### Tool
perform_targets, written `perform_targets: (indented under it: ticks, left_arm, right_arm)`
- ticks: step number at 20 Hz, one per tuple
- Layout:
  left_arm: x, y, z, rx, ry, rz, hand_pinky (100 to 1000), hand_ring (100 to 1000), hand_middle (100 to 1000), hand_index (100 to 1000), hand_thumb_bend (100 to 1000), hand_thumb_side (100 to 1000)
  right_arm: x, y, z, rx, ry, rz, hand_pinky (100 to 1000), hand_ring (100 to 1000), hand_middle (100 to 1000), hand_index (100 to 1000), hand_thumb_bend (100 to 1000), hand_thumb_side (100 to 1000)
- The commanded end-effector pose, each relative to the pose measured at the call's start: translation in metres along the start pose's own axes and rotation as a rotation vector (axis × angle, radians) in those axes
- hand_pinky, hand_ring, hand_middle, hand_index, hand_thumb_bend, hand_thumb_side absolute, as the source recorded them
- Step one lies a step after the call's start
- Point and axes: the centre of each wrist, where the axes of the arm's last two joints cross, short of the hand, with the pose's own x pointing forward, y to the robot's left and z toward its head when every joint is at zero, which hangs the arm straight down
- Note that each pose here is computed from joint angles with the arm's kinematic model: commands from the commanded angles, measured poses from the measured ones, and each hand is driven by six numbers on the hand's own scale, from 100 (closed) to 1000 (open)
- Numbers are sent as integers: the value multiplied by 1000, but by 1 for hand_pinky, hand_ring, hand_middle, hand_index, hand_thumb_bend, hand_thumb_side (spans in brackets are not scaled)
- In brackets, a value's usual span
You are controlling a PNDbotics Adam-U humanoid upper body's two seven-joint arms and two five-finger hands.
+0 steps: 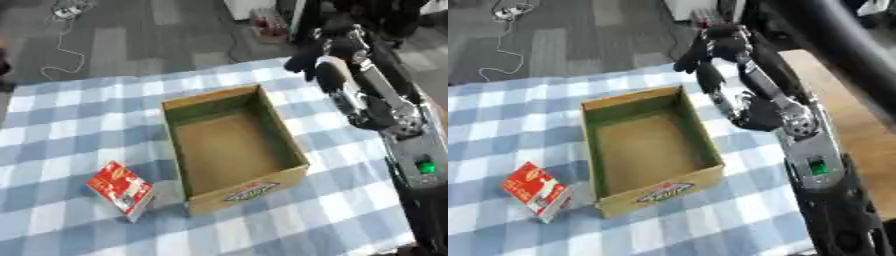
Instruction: Pick up objects on the table and place them in the box.
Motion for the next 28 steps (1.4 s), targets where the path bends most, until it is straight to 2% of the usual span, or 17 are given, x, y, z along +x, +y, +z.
perform_targets:
  ticks: [1,4,8,9,10,13,14,16,18,19,20,23,28]
  left_arm:
    - [1,20,-6,-131,-58,-109,385,653,788,825,139,1000]
    - [1,27,-8,-251,-94,-161,438,685,799,835,129,983]
    - [1,38,-16,-385,-161,-247,516,709,803,841,192,912]
    - [2,40,-18,-414,-174,-262,510,707,802,840,229,1000]
    - [2,40,-20,-443,-186,-272,553,720,808,846,228,897]
    - [2,41,-25,-537,-221,-288,583,730,813,849,245,894]
    - [1,41,-27,-562,-227,-296,656,745,815,853,273,897]
    - [-1,42,-31,-619,-245,-327,716,767,827,854,291,904]
    - [-2,40,-33,-664,-270,-352,761,780,834,856,300,908]
    - [-3,38,-35,-689,-285,-361,752,777,833,855,297,908]
    - [-3,36,-35,-711,-298,-369,851,811,851,860,322,904]
    - [-3,33,-39,-802,-345,-427,1000,866,872,871,358,904]
    - [-1,23,-42,-952,-415,-597,1000,974,938,894,416,874]
  right_arm:
    - [1,-7,-1,0,-1,25,375,334,469,650,100,1000]
    - [2,-6,-1,6,-1,25,375,334,469,651,100,1000]
    - [2,-6,-1,15,-4,22,375,333,470,652,100,1000]
    - [2,-5,-1,17,-5,21,375,333,470,652,100,1000]
    - [2,-5,-2,20,-6,20,375,333,470,653,100,1000]
    - [3,-4,-2,29,-11,15,374,333,470,654,100,1000]
    - [3,-4,-3,32,-13,14,374,333,471,655,100,1000]
    - [3,-4,-3,37,-16,11,374,333,471,655,100,1000]
    - [3,-4,-4,41,-20,8,374,333,471,655,100,1000]
    - [3,-4,-4,43,-22,7,374,333,471,655,100,1000]
    - [3,-3,-5,44,-23,6,374,333,471,654,100,1000]
    - [4,-3,-6,48,-30,3,374,333,471,654,100,1000]
    - [4,-2,-8,53,-42,-3,374,333,471,655,100,1000]
